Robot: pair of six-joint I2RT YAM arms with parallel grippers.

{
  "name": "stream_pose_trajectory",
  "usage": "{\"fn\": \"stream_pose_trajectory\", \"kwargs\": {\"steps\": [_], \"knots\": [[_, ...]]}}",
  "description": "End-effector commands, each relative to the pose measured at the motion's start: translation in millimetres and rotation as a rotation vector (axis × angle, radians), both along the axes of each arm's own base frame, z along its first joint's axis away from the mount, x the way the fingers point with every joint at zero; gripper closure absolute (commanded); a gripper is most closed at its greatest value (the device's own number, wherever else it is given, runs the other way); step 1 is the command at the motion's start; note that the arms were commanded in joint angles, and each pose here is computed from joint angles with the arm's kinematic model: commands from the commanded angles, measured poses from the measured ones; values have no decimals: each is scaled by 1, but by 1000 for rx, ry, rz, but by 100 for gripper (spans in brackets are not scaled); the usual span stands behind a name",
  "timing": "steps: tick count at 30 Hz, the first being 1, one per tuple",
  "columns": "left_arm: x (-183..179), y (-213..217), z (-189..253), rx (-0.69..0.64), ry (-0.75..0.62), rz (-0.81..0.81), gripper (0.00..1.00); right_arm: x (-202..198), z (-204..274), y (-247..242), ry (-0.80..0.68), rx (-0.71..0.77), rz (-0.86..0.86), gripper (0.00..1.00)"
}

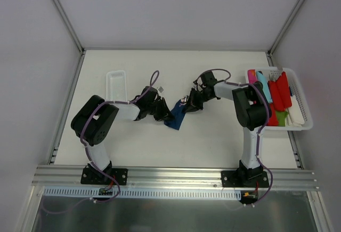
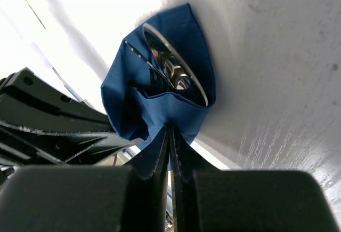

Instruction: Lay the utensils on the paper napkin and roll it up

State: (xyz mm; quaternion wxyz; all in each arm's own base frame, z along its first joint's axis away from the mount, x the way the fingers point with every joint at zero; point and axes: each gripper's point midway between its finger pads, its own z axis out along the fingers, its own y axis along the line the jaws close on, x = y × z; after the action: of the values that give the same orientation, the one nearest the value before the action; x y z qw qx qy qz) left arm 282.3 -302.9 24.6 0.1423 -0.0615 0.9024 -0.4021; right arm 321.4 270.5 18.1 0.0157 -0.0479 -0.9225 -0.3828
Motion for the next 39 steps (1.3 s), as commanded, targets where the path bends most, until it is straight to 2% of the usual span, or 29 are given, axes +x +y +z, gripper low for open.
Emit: {"fn": "stream_pose_trajectory", "kwargs": {"steps": [1,23,39], "knots": [[2,-11,26,-1,-65,-38,100,-2,-15,-6,24,-54,-20,95],[-19,-69,38,-192,-7,-94,100,-5,-17,-5,29,-70,-23,97],[-29,-63,-15,-156,84,-6,100,-5,-19,-6,35,-77,-30,97]]}}
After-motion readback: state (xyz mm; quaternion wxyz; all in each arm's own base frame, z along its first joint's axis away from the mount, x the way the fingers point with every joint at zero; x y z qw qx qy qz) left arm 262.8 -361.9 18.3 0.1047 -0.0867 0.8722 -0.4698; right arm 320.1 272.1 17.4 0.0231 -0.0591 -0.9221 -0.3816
